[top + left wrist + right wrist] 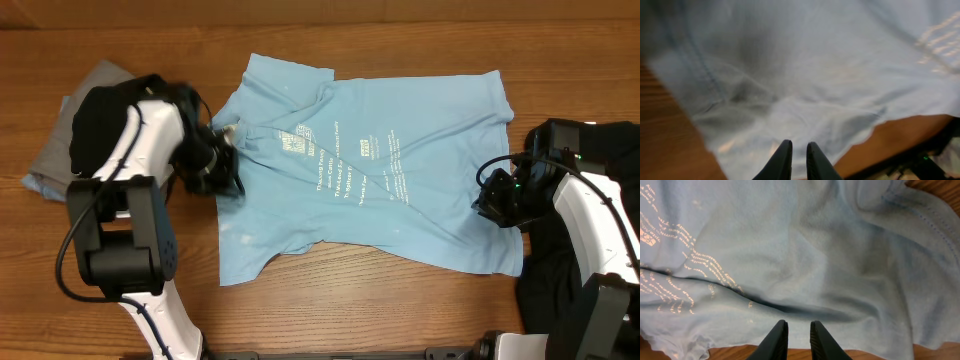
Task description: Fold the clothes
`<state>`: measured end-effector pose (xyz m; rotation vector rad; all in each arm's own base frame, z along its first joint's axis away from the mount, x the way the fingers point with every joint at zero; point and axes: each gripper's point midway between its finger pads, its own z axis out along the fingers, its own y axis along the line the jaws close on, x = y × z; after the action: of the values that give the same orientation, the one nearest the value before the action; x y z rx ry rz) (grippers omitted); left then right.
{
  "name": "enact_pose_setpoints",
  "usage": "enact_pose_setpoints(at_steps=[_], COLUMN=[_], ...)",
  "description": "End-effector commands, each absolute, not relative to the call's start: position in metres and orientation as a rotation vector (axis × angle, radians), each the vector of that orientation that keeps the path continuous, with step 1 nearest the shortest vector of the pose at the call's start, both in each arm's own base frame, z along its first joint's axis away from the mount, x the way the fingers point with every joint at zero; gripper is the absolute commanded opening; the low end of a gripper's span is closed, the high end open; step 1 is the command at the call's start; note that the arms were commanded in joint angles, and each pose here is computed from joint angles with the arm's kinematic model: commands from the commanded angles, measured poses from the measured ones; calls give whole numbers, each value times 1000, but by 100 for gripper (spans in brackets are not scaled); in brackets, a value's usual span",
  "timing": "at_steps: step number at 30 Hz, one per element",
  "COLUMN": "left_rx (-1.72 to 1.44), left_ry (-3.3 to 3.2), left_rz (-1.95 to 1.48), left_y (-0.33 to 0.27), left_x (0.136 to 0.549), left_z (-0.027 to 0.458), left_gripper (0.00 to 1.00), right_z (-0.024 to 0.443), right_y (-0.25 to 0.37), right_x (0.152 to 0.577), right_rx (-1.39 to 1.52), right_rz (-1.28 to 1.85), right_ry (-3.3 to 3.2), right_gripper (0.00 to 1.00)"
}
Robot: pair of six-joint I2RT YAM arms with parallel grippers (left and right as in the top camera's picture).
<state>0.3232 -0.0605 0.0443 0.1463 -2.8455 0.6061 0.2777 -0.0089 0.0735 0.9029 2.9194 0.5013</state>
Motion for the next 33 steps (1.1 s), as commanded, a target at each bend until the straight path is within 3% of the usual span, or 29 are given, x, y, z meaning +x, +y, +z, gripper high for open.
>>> enact_pose_setpoints(at_steps=[1, 3, 9, 15, 23, 26, 29, 33], left_rx=[188, 230, 409, 652, 628, 535, 510, 404], left_ry=[-2757, -2726, -2724, -2756, -2907, -2941, -2970, -3079], left_rz=[538, 513, 215, -113, 15, 15, 38, 199], left_y=[-63, -63, -32, 45, 83, 79, 74, 52], left_x=[287, 269, 239, 251, 308, 321, 331, 345], left_z=[9, -8, -47, -46, -10, 5, 24, 75], left_gripper=[13, 4, 4, 4, 4, 4, 4, 8], right_z=[84, 83, 82, 82, 72, 57, 35, 5], right_y=[-9, -10, -14, -16, -9, 1, 6, 8], right_x=[283, 283, 283, 282, 270, 255, 241, 228], right_rx=[872, 873, 875, 878, 878, 880, 970, 1064], right_rz=[507, 496, 463, 441, 445, 446, 443, 444], right_ry=[2888, 2889, 2888, 2894, 2941, 2992, 2998, 2963], right_gripper=[19, 19, 19, 20, 21, 28, 28, 20])
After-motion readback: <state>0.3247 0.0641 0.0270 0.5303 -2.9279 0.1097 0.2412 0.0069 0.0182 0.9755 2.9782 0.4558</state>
